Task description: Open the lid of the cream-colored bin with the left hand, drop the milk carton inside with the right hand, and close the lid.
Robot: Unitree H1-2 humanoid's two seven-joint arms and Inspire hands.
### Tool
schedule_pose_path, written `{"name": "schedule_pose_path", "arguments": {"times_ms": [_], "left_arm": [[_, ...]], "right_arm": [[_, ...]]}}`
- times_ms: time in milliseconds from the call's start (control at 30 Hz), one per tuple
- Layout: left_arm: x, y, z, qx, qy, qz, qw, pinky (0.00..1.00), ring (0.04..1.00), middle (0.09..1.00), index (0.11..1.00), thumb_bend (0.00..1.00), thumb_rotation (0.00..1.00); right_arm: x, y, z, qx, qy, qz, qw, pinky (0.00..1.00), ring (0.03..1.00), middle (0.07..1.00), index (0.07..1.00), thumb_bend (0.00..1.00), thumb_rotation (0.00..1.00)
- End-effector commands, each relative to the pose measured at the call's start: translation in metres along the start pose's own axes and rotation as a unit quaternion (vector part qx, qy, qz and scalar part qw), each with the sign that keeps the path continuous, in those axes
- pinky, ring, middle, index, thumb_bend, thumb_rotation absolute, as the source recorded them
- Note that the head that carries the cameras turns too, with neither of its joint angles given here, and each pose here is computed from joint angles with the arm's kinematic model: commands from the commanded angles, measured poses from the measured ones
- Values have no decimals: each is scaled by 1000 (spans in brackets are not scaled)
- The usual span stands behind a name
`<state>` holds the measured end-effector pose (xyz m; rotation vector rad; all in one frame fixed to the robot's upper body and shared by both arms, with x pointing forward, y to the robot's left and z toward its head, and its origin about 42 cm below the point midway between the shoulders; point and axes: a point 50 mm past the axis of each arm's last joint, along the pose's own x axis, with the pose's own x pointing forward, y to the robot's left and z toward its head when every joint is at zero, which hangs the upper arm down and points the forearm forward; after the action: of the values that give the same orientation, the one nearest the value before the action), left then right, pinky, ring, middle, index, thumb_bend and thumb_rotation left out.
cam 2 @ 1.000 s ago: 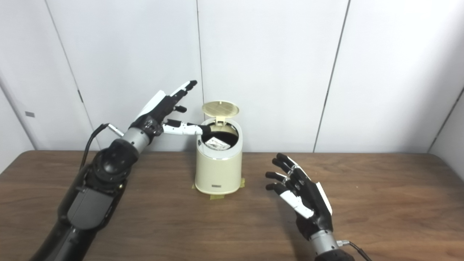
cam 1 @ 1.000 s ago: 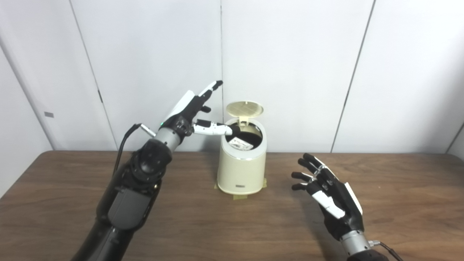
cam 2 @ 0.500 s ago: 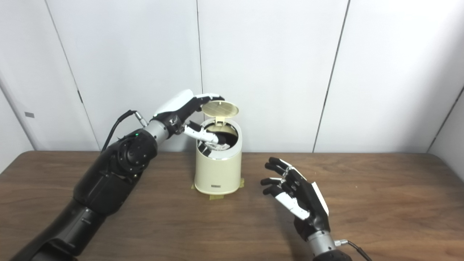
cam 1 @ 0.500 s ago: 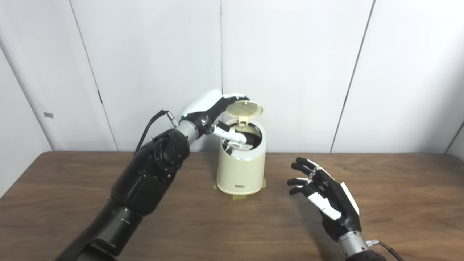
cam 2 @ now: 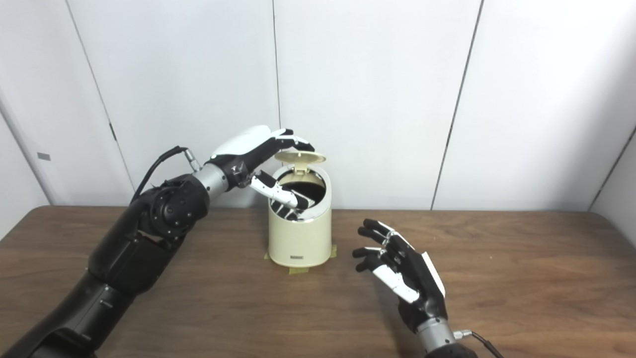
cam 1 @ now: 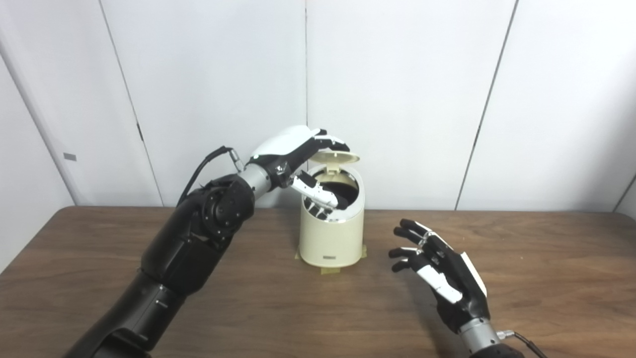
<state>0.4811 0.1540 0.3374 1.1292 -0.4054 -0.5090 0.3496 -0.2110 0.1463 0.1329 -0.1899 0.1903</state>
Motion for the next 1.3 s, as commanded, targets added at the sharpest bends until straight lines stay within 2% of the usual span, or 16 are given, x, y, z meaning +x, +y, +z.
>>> {"name": "schedule_pose_path", "arguments": {"times_ms": [0, 333, 467, 667, 767, 967, 1167, 1267], "left_arm": [[-2, 32, 10, 37, -25, 31, 999, 1000, 1000, 865, 829, 959, 367], [-11, 24, 9, 50, -31, 23, 998, 1000, 1000, 864, 832, 946, 382], [-14, 20, 7, 63, -30, 21, 997, 1000, 1000, 863, 837, 963, 429], [-18, 13, 5, 105, -27, 16, 994, 1000, 1000, 845, 828, 953, 390], [-21, 9, 5, 116, -29, 11, 993, 1000, 1000, 836, 819, 966, 401], [-27, -3, 4, 125, -30, 3, 992, 1000, 994, 800, 797, 987, 422], [-35, -27, -2, 116, -28, -12, 993, 1000, 1000, 861, 858, 991, 400], [-39, -40, -4, 126, -29, -24, 991, 1000, 1000, 874, 877, 995, 421]], "right_arm": [[14, 6, 19, -2, -40, 13, 999, 474, 608, 778, 763, 747, 483], [14, 10, 21, 9, -35, 9, 999, 468, 610, 785, 766, 758, 460], [14, 11, 22, 9, -36, 9, 999, 465, 614, 784, 772, 751, 466], [13, 11, 23, 11, -36, 7, 999, 466, 615, 785, 763, 762, 466], [13, 11, 25, 7, -36, 6, 999, 463, 610, 779, 756, 760, 471], [13, 11, 27, -1, -36, 4, 999, 466, 609, 780, 757, 755, 476], [13, 12, 29, -5, -39, 5, 999, 466, 609, 777, 762, 761, 493], [13, 13, 30, -7, -39, 4, 999, 465, 606, 779, 763, 755, 494]]}}
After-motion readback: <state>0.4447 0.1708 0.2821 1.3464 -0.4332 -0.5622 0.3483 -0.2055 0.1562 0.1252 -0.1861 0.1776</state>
